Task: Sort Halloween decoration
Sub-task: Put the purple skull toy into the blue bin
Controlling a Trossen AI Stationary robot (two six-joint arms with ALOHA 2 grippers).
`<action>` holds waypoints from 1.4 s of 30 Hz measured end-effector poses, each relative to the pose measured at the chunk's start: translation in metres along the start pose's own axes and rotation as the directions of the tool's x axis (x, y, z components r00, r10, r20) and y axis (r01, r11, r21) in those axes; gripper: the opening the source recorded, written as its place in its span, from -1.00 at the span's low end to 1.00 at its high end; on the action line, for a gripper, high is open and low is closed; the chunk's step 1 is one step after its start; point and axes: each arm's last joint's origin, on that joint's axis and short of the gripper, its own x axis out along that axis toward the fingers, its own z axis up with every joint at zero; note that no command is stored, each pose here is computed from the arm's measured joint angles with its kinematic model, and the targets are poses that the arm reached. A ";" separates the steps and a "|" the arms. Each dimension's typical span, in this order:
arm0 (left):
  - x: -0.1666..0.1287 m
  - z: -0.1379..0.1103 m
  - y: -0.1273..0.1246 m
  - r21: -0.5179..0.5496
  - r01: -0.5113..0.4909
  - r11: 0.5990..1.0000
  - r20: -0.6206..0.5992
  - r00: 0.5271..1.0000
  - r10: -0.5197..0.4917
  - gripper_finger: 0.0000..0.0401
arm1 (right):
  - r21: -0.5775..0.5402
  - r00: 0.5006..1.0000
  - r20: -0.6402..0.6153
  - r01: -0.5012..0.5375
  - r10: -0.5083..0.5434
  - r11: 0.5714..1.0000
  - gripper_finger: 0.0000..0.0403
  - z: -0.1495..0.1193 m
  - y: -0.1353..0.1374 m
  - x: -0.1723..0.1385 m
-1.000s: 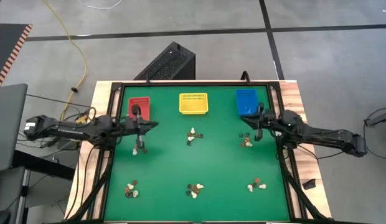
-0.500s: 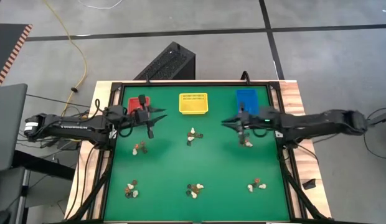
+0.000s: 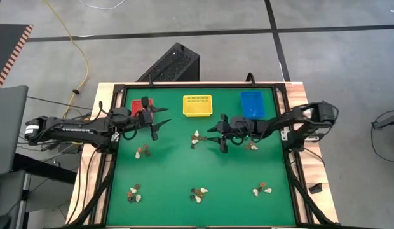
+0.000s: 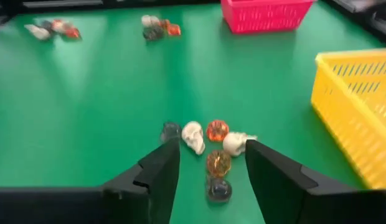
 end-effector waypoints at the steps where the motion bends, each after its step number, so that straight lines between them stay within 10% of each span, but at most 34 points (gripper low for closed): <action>1: 0.000 0.000 0.000 0.002 -0.001 1.000 0.002 1.000 0.001 0.00 | 0.003 1.000 0.004 0.008 -0.008 1.000 0.09 -0.004 0.001 0.004; 30: -0.005 0.006 0.002 0.012 0.021 1.000 0.053 0.998 -0.021 0.01 | -0.016 0.994 -0.037 0.103 -0.104 0.995 0.10 -0.063 0.000 0.045; 42: -0.005 0.000 0.000 0.000 0.047 0.999 -0.008 0.999 -0.047 0.01 | 0.024 0.997 -0.048 0.067 -0.065 0.997 -0.32 -0.064 0.001 0.045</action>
